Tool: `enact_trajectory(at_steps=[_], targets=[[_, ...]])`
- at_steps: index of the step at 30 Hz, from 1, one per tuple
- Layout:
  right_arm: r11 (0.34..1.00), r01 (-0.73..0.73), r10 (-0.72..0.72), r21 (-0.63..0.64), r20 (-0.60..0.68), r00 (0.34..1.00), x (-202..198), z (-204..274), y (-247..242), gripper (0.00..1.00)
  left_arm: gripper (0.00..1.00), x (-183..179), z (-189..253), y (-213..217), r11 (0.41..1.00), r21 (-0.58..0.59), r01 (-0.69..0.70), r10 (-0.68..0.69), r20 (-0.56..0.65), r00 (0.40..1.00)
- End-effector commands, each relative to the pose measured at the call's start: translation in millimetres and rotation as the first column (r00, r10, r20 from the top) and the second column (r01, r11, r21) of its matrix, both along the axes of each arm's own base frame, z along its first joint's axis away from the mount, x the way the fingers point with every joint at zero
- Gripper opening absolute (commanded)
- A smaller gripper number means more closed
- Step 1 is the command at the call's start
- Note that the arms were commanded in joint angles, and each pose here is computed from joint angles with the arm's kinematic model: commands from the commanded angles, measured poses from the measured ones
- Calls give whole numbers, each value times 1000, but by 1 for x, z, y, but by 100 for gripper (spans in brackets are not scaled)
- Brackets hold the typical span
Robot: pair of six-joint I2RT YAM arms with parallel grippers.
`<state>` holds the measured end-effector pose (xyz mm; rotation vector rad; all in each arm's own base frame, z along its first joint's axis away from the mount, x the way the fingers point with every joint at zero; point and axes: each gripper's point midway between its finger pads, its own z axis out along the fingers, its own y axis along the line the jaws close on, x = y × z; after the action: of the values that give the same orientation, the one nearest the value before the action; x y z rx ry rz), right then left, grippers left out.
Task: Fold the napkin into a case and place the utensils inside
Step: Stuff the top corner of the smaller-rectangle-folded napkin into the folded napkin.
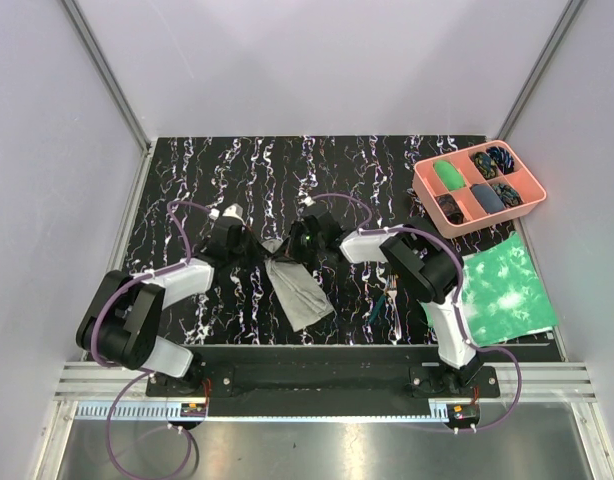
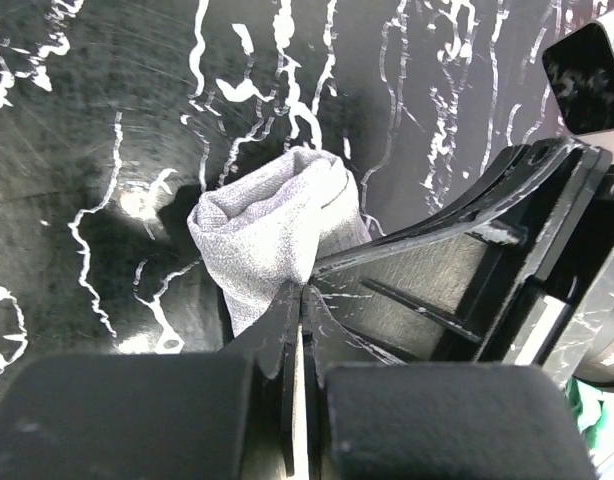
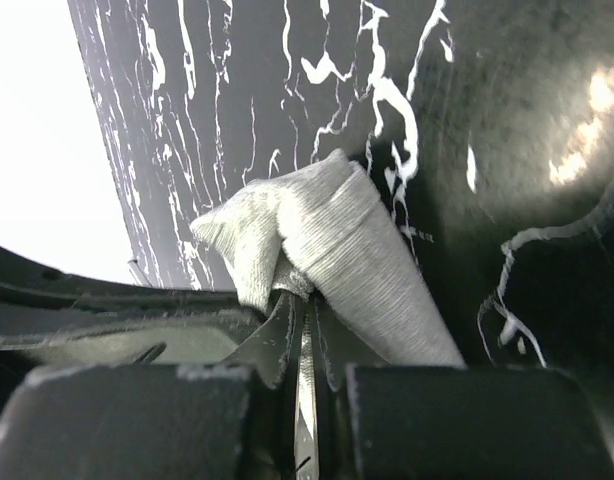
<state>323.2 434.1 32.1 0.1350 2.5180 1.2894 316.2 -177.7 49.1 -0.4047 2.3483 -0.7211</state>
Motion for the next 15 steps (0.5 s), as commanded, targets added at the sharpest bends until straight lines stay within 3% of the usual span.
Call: enact_trajectory(at_steps=[1, 3, 8, 11, 12, 15], targets=[[992, -100, 94, 83, 71, 993, 3, 21, 28, 5, 0, 10, 17, -6, 999, -36, 35, -33, 40, 999], [989, -142, 139, 41, 69, 988, 2, 11, 29, 12, 0, 9, 17, -4, 998, -30, 47, -46, 40, 998], [981, -192, 190, 7, 105, 976, 5, 10, 30, 18, 0, 7, 12, -4, 999, -32, 42, -42, 17, 999], [978, -206, 208, -30, 118, 971, 2, 20, 22, 30, 0, 8, 16, -3, 999, -36, 39, -38, 27, 999], [980, -198, 201, -34, 146, 969, 3, 33, 20, 39, 0, 7, 17, -1, 999, -31, 33, -32, 27, 999], [977, -203, 210, -62, 144, 967, 2, 43, 8, 45, 0, 5, 23, 4, 1000, -21, 13, -12, 48, 999]])
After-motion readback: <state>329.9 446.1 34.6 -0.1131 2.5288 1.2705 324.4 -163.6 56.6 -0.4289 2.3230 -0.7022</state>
